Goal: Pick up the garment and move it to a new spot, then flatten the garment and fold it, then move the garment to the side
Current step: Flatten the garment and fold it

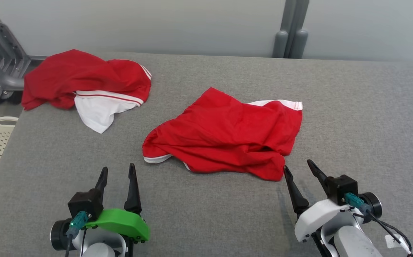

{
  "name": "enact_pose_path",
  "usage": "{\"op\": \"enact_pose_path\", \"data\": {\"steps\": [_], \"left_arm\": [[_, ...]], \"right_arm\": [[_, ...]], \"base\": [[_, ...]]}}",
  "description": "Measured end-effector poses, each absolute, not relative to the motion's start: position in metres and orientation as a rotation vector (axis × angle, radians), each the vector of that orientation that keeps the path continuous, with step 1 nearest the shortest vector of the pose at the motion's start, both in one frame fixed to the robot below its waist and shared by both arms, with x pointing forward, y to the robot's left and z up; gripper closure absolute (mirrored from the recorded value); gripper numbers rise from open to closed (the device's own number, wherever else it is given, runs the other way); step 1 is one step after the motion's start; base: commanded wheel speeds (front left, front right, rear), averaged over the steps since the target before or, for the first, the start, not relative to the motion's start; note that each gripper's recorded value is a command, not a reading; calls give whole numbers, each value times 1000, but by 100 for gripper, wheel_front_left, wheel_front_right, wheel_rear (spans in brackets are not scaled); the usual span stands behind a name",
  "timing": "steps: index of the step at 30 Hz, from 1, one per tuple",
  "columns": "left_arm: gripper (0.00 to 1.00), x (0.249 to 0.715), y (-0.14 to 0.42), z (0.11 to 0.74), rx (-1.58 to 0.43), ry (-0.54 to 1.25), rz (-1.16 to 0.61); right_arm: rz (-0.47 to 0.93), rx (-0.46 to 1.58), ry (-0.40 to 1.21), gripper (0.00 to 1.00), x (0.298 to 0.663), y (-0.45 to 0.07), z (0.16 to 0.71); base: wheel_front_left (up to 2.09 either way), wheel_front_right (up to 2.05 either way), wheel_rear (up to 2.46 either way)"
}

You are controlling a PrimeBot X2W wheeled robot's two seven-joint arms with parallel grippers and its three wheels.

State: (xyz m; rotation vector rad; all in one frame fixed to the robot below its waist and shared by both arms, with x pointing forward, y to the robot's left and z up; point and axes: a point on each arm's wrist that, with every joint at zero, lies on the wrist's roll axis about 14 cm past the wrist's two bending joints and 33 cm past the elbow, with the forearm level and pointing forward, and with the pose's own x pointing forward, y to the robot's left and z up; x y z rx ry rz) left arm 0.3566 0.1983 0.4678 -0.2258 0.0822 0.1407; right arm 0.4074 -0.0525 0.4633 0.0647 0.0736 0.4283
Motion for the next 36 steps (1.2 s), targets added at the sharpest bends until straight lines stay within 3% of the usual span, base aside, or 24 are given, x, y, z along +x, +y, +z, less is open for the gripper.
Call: {"op": "enact_pose_path", "data": {"steps": [17, 18, 19, 20, 22, 31, 36], "left_arm": [[0, 340, 215, 466, -230, 78, 208], [0, 340, 216, 466, -231, 79, 211], [0, 340, 216, 464, -232, 84, 213], [0, 339, 217, 464, -231, 86, 216], [0, 339, 218, 462, -230, 92, 221], [0, 343, 216, 458, -227, 104, 212], [0, 348, 205, 456, -234, 112, 181]], "right_arm": [[523, 35, 309, 0, 423, -13, 400], [522, 36, 320, 8, 423, -12, 398], [522, 36, 331, 52, 426, -11, 395], [523, 37, 336, 62, 427, -10, 394], [521, 42, 344, 99, 429, -9, 392], [476, 87, 277, 100, 443, -19, 412], [423, 80, 235, 100, 436, -49, 418]], "base": [[0, 0, 0], [0, 0, 0], [0, 0, 0], [0, 0, 0], [0, 0, 0], [0, 0, 0], [0, 0, 0]]}}
